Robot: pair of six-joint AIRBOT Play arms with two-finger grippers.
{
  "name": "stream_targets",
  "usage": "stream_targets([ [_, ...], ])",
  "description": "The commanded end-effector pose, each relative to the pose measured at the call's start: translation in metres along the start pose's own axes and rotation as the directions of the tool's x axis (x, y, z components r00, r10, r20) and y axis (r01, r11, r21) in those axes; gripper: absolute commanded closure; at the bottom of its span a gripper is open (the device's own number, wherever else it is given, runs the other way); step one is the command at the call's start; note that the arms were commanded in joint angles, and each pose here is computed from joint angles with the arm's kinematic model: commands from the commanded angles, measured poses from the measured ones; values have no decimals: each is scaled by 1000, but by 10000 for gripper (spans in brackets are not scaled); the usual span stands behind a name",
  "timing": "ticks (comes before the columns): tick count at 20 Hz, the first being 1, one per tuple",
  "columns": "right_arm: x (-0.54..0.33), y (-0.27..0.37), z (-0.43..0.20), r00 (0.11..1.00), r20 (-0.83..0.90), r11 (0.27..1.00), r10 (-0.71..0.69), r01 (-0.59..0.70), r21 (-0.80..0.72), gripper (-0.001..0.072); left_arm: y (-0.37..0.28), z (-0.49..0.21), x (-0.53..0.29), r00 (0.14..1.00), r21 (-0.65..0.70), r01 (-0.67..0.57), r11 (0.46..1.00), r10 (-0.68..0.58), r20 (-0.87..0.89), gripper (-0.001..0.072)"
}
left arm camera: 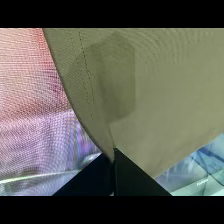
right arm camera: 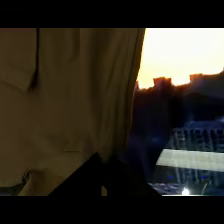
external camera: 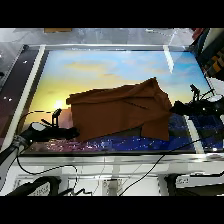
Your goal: Fold the clothes and pants, and hang the long-sleeved shirts on hangers.
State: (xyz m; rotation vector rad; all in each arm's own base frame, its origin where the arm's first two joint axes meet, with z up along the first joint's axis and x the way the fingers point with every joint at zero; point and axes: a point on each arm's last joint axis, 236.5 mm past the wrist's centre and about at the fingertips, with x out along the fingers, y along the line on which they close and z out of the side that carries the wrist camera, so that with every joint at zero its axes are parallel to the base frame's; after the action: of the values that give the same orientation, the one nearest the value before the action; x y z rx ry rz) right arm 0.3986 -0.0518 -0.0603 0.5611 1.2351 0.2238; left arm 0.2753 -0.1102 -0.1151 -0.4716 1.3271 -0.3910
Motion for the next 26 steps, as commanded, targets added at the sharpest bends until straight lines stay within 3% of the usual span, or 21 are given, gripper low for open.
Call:
stream_targets([
  [1, -15, 13, 0, 1000, 13, 1000, 9, -9, -27, 701, -20, -3, -7, 997, 38, 66, 997, -64, -47, 694],
  [6, -107, 66, 44, 963, 268, 980, -21, 73, -186, 701, -83, 46, -69, 986, 264, 158, 952, -165, 3, 695],
  [9, -192, 121, 59, 886, 464, 940, -6, 164, -300, 700, -128, 109, -159, 949, 436, 60, 898, -187, 254, 695],
  [11, -247, 159, 55, 816, 578, 905, 18, 233, -357, 700, -154, 138, -240, 869, 498, -66, 864, -195, 454, 695],
  [14, -328, 217, 33, 682, 727, 842, 77, 346, -413, 700, -181, 156, -372, 605, 443, -318, 838, -181, 776, 695],
  [16, -382, 257, 8, 567, 813, 797, 132, 428, -427, 699, -197, 146, -459, 324, 315, -456, 832, -173, 930, 695],
  [19, -453, 310, -37, 376, 899, 740, 226, 534, -410, 700, -227, 97, -563, -69, 135, -548, 825, -205, 976, 694],
  [21, -486, 338, -73, 275, 919, 707, 282, 588, -393, 700, -245, 61, -607, -251, 60, -559, 827, -238, 938, 694],
  [23, -506, 358, -105, 214, 922, 681, 323, 623, -384, 700, -256, 33, -630, -348, 24, -559, 829, -260, 901, 694],
  [26, -516, 367, -119, 178, 921, 673, 345, 638, -375, 701, -258, 29, -631, -355, 22, -560, 828, -265, 896, 695],
])
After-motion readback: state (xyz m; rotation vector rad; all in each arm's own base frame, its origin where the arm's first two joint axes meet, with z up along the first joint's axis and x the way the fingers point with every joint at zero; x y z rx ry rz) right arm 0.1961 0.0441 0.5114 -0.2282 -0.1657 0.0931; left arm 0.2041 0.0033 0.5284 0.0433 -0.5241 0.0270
